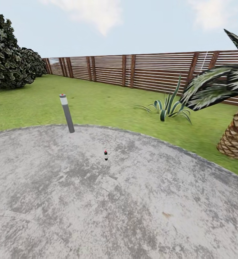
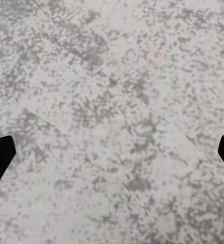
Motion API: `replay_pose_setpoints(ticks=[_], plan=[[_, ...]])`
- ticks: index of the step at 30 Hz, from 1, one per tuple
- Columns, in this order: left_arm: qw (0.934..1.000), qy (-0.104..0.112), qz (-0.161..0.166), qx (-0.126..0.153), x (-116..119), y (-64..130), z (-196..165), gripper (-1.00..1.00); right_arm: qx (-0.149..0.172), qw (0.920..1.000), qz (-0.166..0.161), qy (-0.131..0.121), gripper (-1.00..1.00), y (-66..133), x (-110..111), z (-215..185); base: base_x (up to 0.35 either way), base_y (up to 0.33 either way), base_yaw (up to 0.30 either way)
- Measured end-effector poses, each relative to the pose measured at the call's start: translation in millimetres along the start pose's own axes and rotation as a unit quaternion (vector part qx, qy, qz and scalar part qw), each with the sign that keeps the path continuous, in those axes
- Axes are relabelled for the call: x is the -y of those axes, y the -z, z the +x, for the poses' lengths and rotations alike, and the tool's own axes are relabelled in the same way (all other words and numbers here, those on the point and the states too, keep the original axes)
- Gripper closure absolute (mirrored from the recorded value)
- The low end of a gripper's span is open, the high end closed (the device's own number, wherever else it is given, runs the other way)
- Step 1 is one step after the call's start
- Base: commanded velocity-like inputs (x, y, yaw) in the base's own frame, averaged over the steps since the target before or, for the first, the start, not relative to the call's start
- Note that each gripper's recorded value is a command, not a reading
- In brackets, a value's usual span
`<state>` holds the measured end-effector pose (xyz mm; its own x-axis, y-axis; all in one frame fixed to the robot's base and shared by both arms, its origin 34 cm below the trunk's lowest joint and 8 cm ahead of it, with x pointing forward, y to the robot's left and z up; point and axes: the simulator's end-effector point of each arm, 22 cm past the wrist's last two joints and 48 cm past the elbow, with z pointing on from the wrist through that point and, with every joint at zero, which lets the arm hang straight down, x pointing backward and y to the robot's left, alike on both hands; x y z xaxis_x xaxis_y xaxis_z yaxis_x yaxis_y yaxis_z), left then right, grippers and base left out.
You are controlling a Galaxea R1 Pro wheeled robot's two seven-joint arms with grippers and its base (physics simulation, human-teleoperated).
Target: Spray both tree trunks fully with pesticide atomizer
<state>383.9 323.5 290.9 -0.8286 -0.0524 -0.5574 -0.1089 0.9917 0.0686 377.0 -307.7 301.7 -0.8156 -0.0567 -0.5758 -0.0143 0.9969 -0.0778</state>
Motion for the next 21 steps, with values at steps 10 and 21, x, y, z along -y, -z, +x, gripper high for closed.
replay_pose_setpoints(ticks=[10,21], plan=[[1.0,0.0,0.0,0.0,0.2,0.0,0.0,-1.0,0.0,1.0,0.0,0.0,-1.0,0.0,0.0,0.1,0.287,0.2,0.0],[1.0,0.0,0.0,0.0,0.2,0.0,-0.1,-1.0,0.0,1.0,0.0,0.0,-1.0,-0.1,0.0,0.0,0.287,0.2,0.0]])
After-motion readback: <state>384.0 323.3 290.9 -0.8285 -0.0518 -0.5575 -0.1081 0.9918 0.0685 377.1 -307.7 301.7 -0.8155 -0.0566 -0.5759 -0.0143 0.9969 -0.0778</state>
